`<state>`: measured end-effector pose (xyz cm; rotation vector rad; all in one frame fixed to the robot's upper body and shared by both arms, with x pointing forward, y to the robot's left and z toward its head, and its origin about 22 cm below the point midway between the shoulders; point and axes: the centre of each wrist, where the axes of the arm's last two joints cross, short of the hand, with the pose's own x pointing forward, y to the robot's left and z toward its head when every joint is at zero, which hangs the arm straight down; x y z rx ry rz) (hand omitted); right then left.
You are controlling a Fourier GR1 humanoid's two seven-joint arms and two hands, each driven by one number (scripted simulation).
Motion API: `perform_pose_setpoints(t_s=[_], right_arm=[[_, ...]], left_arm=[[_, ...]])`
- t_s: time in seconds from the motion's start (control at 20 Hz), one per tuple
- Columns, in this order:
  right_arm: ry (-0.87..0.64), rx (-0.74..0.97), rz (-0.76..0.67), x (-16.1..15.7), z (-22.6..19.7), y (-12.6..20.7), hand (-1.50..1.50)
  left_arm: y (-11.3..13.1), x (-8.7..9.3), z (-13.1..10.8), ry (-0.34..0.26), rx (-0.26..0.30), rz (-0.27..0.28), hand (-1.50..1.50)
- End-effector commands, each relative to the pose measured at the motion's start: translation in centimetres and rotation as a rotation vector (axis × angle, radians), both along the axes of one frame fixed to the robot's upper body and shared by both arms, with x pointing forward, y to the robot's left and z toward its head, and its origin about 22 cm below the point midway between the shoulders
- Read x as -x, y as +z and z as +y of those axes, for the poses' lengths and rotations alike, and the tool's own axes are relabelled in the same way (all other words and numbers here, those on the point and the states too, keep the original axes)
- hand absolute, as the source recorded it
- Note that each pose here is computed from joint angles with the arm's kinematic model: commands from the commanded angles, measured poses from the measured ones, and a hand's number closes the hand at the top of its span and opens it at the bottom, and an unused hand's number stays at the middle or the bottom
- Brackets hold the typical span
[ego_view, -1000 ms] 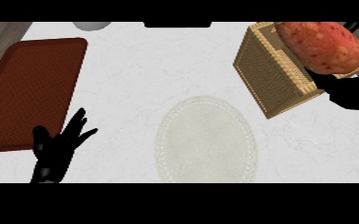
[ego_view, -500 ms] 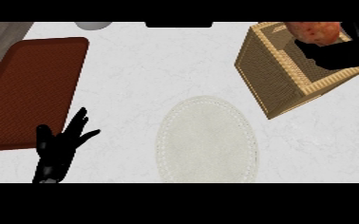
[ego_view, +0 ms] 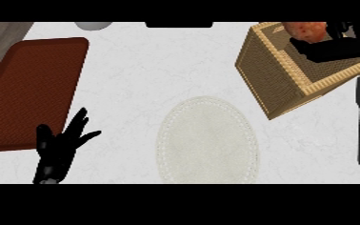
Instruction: Pick the sweet potato from the placemat and place it in the basket
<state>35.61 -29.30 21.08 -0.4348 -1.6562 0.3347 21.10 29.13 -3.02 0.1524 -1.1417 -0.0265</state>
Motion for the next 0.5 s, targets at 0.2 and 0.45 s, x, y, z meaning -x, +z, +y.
perform_pose_setpoints(t_s=[0.2, 0.45], right_arm=[[-0.14, 0.273, 0.02, -1.7, -2.8, -2.0, 1.5], [-0.114, 0.328, -0.021, -1.5, -7.3, -2.7, -1.5]], left_arm=[[-1.7, 1.1, 0.8, -0.021, -0.003, 0.117, 0.0], [-1.1, 2.8, 2.3, 0.003, -0.015, 0.118, 0.0]])
